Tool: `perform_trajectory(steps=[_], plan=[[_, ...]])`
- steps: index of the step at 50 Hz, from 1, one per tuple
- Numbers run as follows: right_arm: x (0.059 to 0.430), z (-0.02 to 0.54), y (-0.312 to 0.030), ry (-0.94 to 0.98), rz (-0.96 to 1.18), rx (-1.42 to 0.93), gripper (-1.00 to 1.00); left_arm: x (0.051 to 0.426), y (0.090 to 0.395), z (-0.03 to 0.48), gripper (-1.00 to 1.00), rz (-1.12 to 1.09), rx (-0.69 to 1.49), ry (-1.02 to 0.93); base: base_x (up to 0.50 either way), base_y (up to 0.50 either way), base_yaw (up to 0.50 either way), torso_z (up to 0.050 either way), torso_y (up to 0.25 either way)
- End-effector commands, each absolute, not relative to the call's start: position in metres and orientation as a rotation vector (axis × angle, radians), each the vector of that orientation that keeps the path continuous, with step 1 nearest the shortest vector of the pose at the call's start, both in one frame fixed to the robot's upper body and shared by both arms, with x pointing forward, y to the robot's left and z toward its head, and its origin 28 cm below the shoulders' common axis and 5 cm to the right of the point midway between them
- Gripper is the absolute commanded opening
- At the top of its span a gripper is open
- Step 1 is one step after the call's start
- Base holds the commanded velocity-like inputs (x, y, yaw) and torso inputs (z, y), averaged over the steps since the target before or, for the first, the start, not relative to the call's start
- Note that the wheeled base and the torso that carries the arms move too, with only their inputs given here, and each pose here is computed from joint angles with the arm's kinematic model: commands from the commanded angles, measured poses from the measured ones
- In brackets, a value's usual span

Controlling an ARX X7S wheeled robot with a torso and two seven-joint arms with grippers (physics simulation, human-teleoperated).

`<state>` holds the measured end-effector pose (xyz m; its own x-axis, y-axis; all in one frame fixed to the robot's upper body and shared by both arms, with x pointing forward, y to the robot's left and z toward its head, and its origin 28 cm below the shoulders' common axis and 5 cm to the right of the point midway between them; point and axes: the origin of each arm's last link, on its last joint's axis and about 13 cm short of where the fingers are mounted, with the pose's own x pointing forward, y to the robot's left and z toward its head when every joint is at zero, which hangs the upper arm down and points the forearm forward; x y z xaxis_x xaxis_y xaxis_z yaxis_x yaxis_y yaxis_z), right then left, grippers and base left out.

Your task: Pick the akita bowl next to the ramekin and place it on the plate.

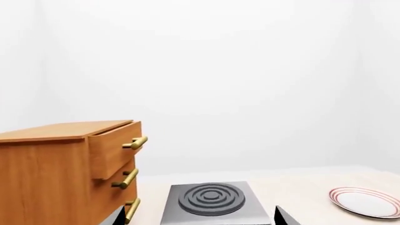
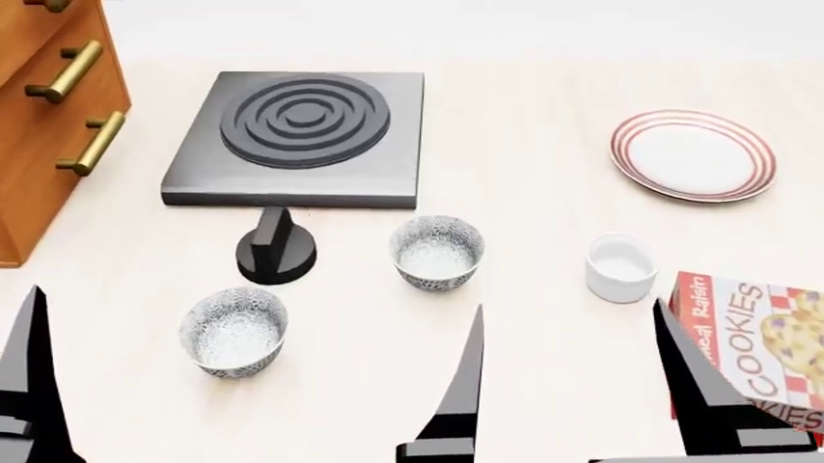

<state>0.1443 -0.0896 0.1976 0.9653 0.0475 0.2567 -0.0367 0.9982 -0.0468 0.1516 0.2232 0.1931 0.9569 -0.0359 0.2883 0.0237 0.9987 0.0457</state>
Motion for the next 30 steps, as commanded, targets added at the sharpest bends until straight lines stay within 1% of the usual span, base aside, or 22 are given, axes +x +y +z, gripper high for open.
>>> perform_trajectory(steps=[1, 30], plan=[[0.1437, 0.1969, -0.0897, -0.259, 0.043, -0.040, 1.00, 0.1519, 0.2232, 0.1923, 1.00, -0.029, 0.042, -0.289, 0.25, 0.00, 0.00, 0.000, 0.000], [0.1427, 0.1956, -0.0908, -0.257, 0.043, -0.038, 1.00, 0.1513, 0.2222, 0.1922, 1.00, -0.034, 0.036, -0.286, 0.25, 0.00, 0.00, 0.000, 0.000]])
